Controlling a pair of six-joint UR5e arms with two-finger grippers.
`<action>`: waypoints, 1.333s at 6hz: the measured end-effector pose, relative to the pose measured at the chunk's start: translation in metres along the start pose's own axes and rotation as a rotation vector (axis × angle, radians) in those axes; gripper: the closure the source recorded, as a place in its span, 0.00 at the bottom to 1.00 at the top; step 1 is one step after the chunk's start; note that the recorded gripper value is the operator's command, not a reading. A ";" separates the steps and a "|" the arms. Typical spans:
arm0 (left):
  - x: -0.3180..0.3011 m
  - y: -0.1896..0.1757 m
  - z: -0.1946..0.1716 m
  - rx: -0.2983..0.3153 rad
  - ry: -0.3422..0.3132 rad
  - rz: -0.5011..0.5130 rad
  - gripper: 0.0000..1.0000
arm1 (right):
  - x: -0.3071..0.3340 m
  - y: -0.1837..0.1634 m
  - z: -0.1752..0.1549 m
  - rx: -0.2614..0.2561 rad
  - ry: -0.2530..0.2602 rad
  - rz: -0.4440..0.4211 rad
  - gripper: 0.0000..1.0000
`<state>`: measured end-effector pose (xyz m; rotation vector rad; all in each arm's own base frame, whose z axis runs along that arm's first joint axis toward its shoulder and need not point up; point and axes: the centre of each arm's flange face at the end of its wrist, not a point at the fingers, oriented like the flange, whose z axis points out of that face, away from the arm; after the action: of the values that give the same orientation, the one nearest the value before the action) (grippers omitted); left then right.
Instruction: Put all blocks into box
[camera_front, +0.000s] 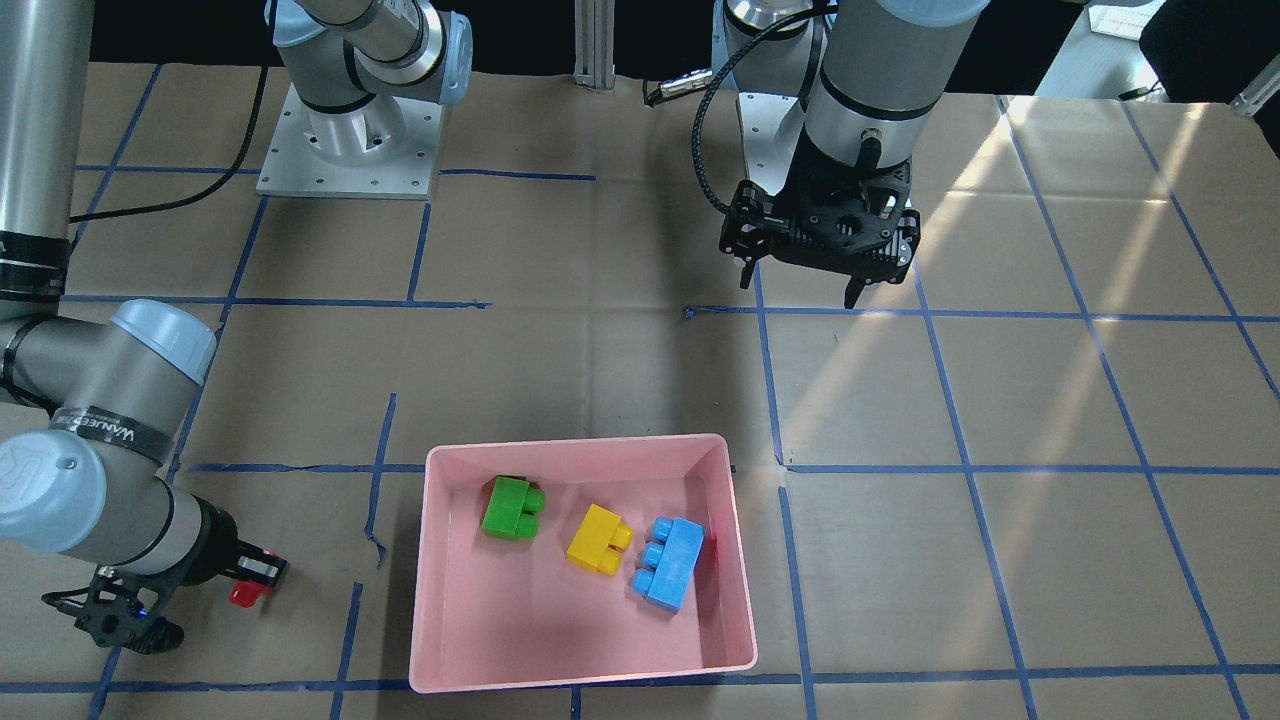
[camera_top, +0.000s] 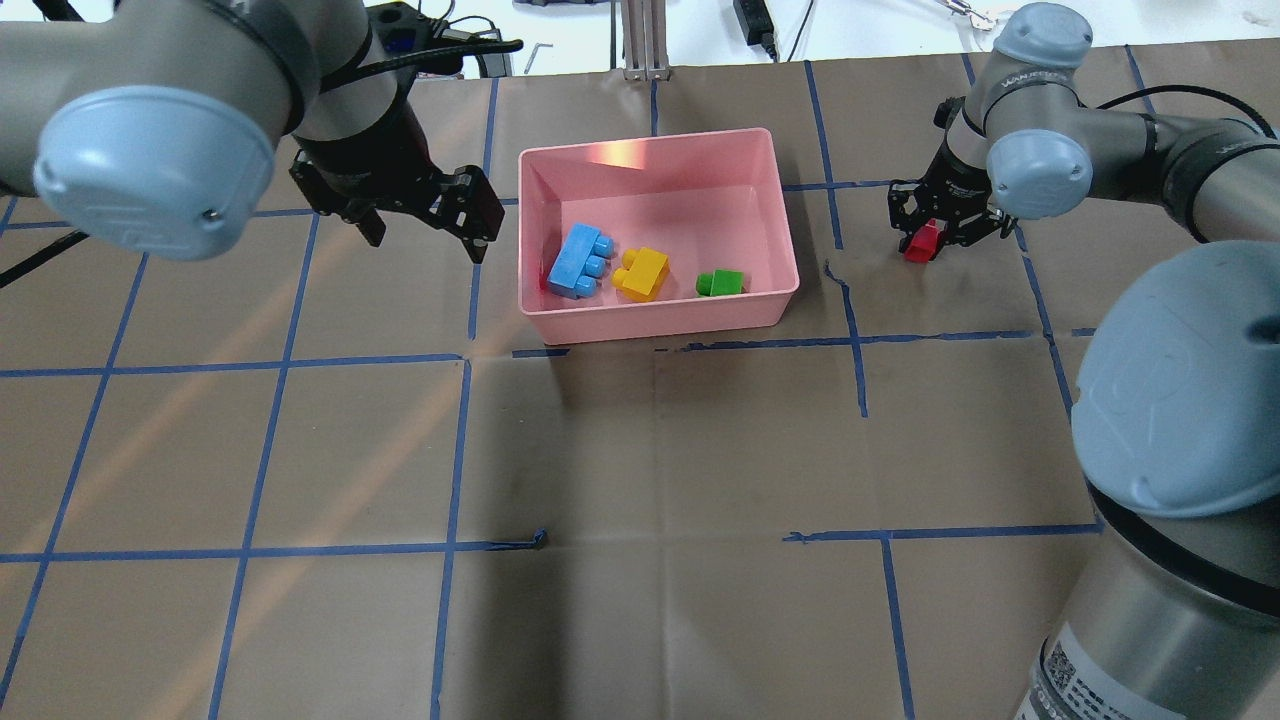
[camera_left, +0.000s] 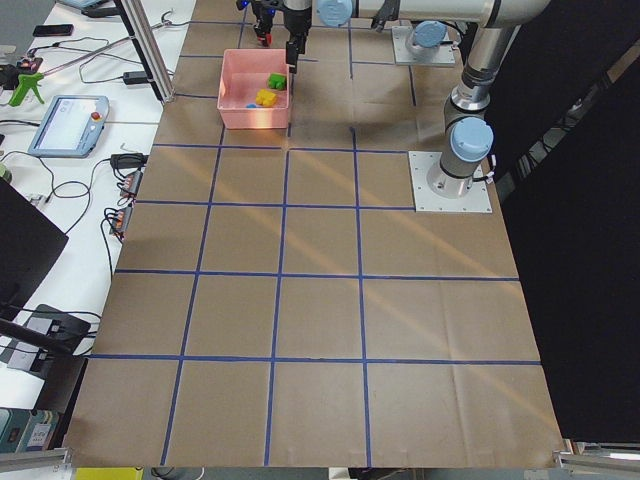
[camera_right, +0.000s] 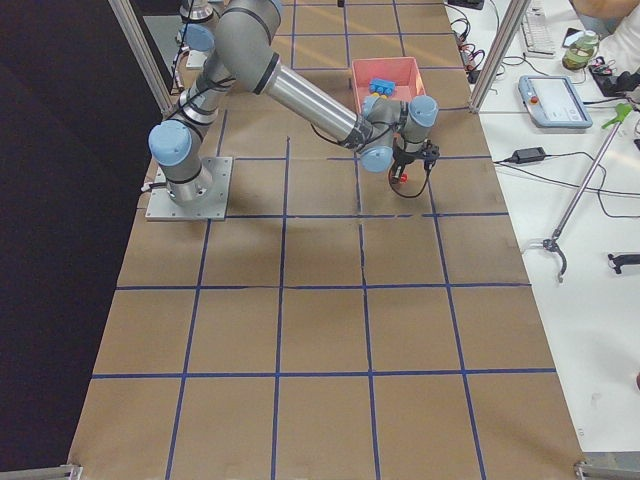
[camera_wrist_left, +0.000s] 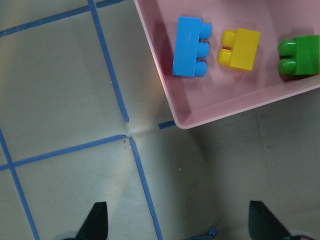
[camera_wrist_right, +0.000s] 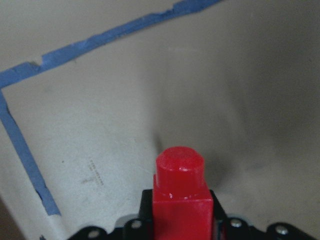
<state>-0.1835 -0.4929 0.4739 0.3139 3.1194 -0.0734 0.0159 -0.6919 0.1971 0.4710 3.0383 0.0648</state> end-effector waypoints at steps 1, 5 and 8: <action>-0.011 0.009 -0.016 0.025 -0.003 -0.044 0.01 | -0.008 -0.001 -0.027 0.034 -0.005 -0.056 0.83; -0.032 0.012 -0.028 0.050 -0.006 -0.132 0.01 | -0.157 0.092 -0.144 0.175 -0.028 -0.335 0.83; -0.032 0.011 -0.028 0.049 -0.004 -0.136 0.01 | -0.242 0.111 -0.081 0.123 -0.028 -0.401 0.26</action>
<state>-0.1501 -0.4867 0.5016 0.1019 3.1346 -0.1509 0.2733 -0.6622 0.2978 -0.1370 3.0533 -0.1480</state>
